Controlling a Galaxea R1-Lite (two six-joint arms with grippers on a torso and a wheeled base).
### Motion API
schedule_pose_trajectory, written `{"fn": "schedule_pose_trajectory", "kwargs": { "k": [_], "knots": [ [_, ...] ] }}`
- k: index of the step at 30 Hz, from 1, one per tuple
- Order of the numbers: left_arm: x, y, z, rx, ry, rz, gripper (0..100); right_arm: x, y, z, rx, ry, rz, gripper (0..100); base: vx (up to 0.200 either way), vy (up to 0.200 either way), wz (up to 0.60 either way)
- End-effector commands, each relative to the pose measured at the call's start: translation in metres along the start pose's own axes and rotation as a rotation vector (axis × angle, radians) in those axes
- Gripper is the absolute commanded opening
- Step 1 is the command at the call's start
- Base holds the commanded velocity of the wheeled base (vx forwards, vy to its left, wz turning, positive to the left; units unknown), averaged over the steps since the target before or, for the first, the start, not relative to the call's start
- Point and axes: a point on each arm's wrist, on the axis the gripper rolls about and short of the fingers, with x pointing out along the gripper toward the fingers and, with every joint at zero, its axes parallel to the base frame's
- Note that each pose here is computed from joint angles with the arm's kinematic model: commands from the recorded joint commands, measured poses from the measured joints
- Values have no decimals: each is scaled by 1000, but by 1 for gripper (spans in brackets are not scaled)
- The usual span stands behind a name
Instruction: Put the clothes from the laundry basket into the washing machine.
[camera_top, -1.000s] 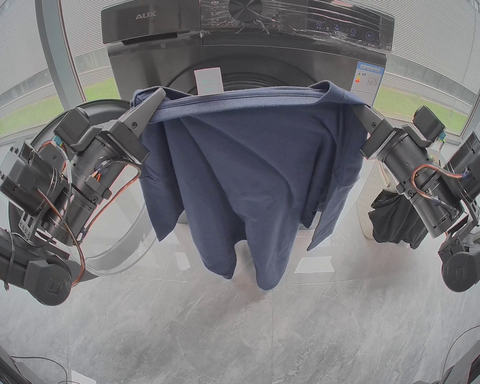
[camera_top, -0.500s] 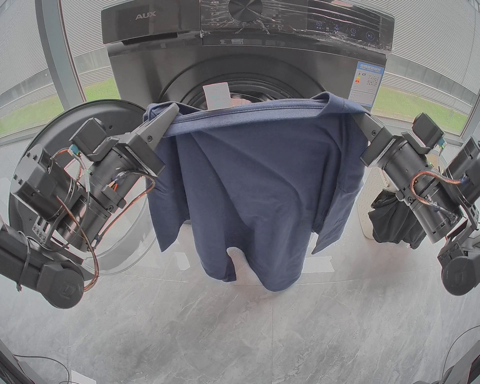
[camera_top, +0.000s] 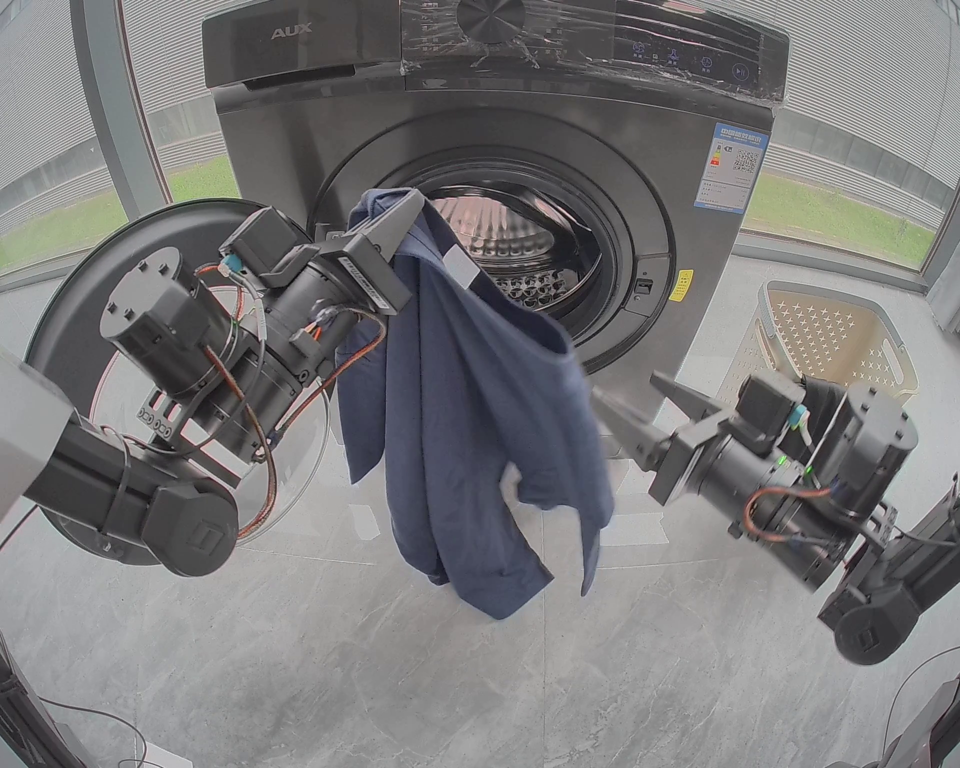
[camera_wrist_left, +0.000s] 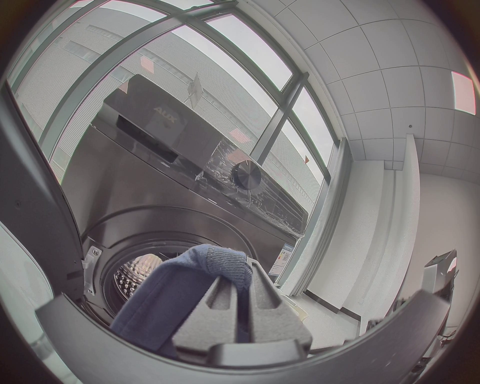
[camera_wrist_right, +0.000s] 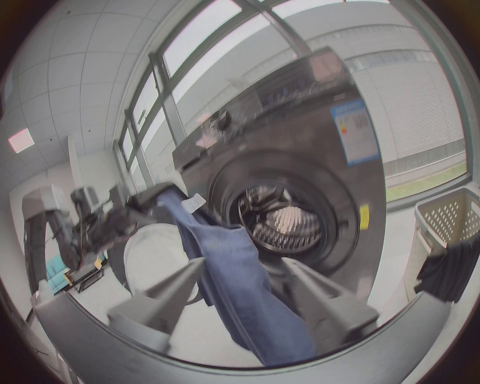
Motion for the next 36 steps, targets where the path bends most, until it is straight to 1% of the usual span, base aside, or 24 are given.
{"fn": "schedule_pose_trajectory", "kwargs": {
  "k": [1, 4, 8, 12, 16, 19, 21, 22, 24, 28, 30, 32, 36],
  "knots": [
    [8, -9, -10, -19, 12, -24, 0, -13, 9, -56, -9, 223, 32, 100, 0, 0, 0],
    [9, -17, -11, -31, 11, -50, 0, -10, 7, -69, -12, 265, 26, 100, 0, 0, 0],
    [9, -25, -12, -41, 9, -71, 0, 1, 4, -78, -12, 259, 17, 100, 0, 0, 0],
    [9, -32, -9, -48, 2, -95, 0, 21, -5, -99, -15, 282, -6, 100, 0, 0, 0],
    [7, -43, -3, -57, -8, -125, 0, 45, -9, -118, -22, 259, 14, 100, 0, 0, 0],
    [6, -48, 0, -62, -14, -139, 0, 60, -13, -125, -30, 236, 7, 100, 0, 0, 0],
    [5, -52, 1, -69, -16, -151, 0, 77, -17, -127, -40, 192, 5, 100, 0, 0, 0],
    [5, -52, 1, -69, -14, -150, 0, 79, -17, -127, -40, 186, 6, 100, 0, 0, 0],
    [3, -55, 0, -72, -10, -157, 0, 95, -22, -128, -44, 147, 2, 100, 0, 0, 0],
    [-1, -58, 1, -77, -2, -162, 0, 110, -24, -135, -45, 110, 6, 100, 0, 0, 0],
    [-1, -58, 2, -77, -4, -162, 0, 112, -24, -136, -45, 106, 8, 100, 0, 0, 0],
    [-2, -58, 2, -76, -4, -161, 0, 115, -24, -139, -43, 102, 25, 100, 0, 0, 0],
    [-2, -59, 4, -75, -7, -163, 0, 124, -26, -148, -45, 91, 28, 100, 0, 0, 0]
  ]
}}
